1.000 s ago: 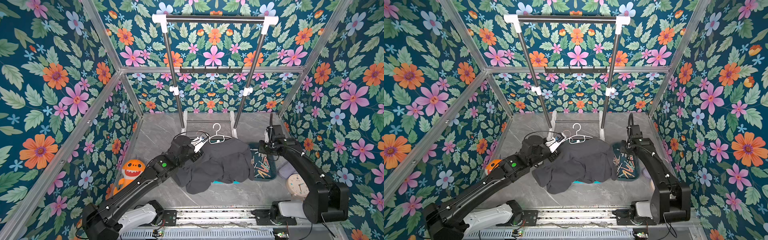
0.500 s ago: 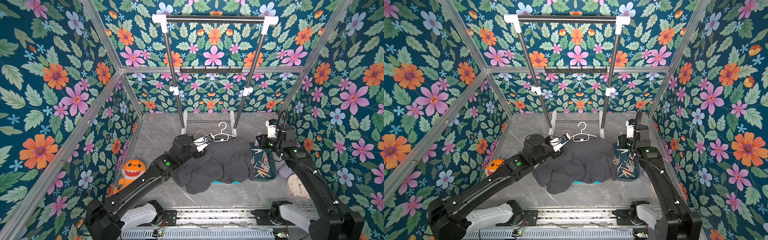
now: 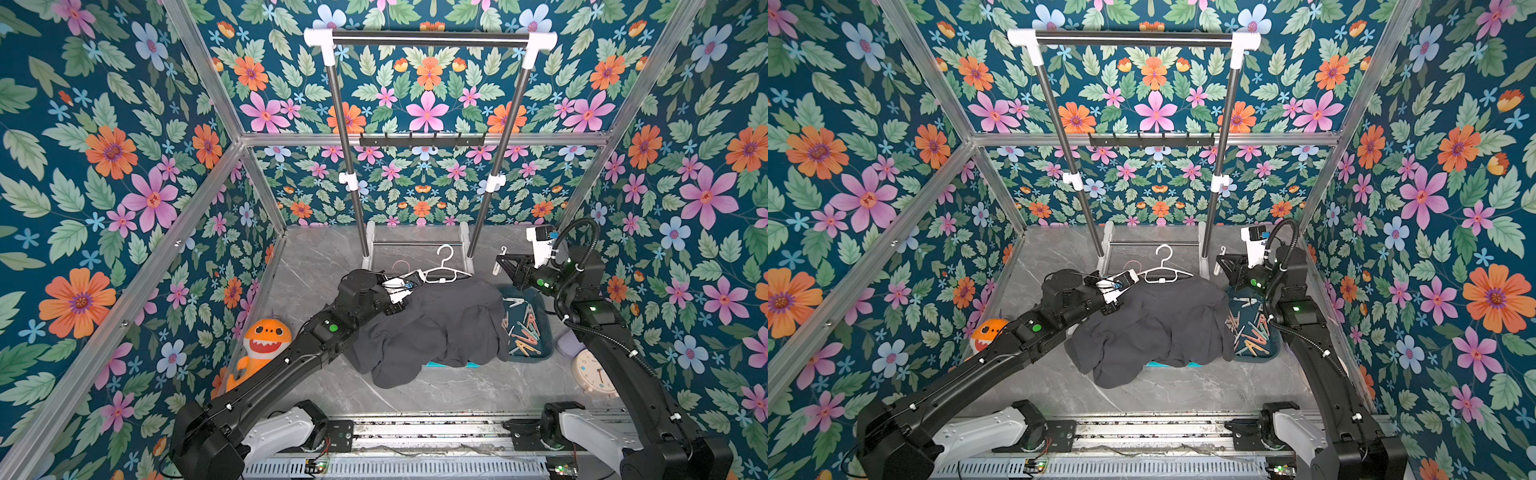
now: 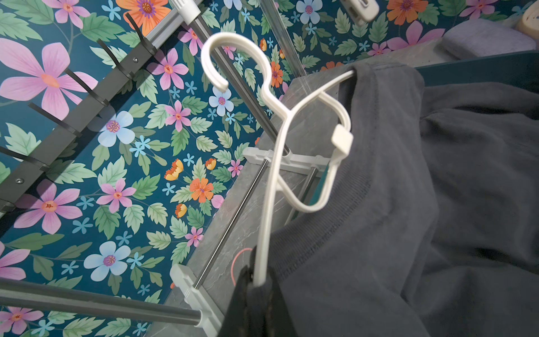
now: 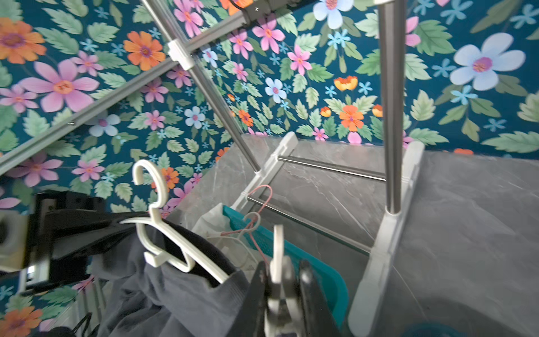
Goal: Use clothespins to secure the t-shirt on both sides of the hanger
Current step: Clamp the T-shirt on the hanger.
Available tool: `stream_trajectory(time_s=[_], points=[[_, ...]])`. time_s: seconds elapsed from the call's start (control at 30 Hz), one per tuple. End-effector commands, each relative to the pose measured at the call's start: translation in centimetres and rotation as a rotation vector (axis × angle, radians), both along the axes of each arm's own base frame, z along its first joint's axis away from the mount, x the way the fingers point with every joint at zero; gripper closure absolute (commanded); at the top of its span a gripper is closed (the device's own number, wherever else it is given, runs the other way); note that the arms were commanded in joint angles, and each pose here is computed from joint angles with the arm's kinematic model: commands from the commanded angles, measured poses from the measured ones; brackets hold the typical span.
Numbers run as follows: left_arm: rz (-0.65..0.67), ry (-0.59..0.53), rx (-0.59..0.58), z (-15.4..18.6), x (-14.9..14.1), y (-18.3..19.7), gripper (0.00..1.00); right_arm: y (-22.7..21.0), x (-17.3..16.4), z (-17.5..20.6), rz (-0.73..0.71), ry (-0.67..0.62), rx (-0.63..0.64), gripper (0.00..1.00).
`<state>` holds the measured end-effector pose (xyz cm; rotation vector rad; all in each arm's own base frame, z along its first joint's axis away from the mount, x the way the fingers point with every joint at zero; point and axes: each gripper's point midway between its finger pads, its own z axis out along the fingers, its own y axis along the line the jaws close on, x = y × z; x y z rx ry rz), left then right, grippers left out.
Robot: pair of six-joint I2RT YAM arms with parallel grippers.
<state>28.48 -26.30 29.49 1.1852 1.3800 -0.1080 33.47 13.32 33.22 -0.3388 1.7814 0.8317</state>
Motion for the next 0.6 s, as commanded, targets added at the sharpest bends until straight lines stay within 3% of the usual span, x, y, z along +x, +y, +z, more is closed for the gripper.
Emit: stream_trajectory(time_s=[0.0,0.57], points=[[-0.04,-0.058,-0.074,2.5,-0.1,-0.1,1.0,1.9,-1.2,3.4,0.145,-0.108,0.067,0.95],[-0.068,-0.111,-0.145,5.6,-1.4,1.1,1.0,4.5,-3.9,7.1,0.425,-0.264,0.2,0.97]])
